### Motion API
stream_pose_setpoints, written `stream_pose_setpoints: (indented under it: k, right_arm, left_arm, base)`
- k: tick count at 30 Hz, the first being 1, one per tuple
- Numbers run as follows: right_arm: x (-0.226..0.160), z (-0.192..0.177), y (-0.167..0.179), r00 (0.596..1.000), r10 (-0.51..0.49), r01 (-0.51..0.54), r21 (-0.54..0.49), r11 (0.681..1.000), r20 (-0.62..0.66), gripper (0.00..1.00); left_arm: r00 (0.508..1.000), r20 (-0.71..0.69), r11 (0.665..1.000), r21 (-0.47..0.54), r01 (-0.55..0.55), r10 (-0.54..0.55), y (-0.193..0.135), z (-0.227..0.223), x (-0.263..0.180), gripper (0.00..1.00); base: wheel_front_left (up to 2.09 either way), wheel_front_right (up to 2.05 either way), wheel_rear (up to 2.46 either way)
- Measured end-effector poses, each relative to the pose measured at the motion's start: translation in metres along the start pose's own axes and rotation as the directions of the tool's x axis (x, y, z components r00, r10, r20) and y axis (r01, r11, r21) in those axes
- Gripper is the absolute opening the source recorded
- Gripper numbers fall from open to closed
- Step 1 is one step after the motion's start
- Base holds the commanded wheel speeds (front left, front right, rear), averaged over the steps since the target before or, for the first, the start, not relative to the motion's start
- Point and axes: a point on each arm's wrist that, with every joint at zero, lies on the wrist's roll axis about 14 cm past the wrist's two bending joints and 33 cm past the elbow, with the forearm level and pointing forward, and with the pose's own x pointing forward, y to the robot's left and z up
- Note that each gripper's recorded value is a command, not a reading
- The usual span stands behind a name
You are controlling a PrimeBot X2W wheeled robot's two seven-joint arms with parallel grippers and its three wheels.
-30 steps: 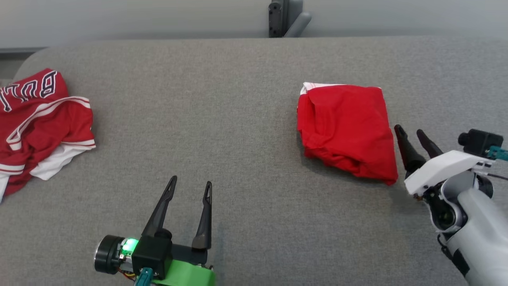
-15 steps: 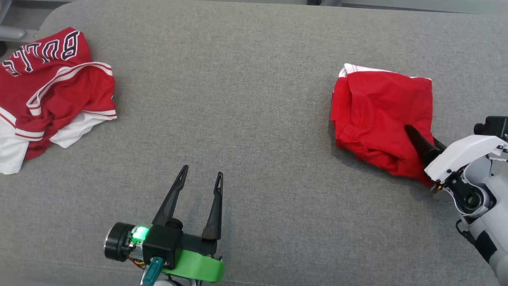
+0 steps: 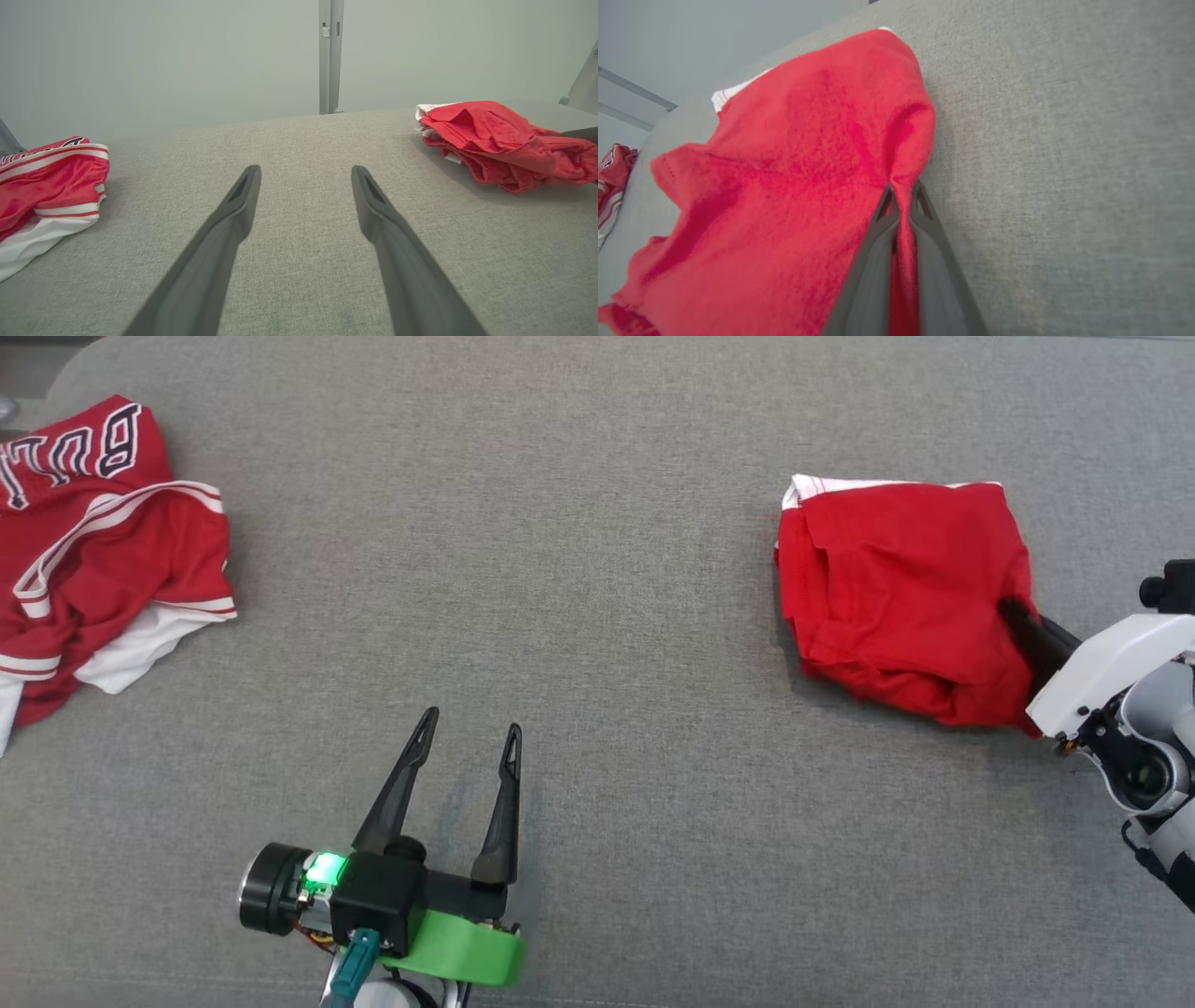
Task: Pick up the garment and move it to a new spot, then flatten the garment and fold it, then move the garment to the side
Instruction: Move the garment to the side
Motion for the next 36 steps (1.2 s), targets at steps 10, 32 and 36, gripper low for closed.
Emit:
stream_pose_setpoints:
  k: [10, 32, 36]
  right_arm:
    - [-0.021, 0.039, -0.037, 0.99, -0.066, 0.078, -0.096, 0.992, 0.125, 0.0]
    - [-0.088, 0.057, -0.141, 0.918, -0.323, 0.391, -0.398, 0.83, 0.229, 0.0]
    - [-0.084, 0.09, -0.159, 0.9, -0.343, 0.436, -0.514, 0.739, 0.27, 0.0]
  left_arm:
    - [0.99, 0.01, 0.99, 0.016, 0.139, -0.139, -0.031, -0.007, 0.034, 1.0]
    - [0.852, 0.098, 0.858, 0.041, 0.512, -0.514, -0.133, -0.025, 0.1, 1.0]
    - [0.833, 0.13, 0.841, 0.018, 0.541, -0.538, -0.143, -0.028, 0.112, 1.0]
  base:
    - [0.0, 0.0, 0.0]
    - [0.0, 0.0, 0.0]
    - [0.0, 0.0, 0.0]
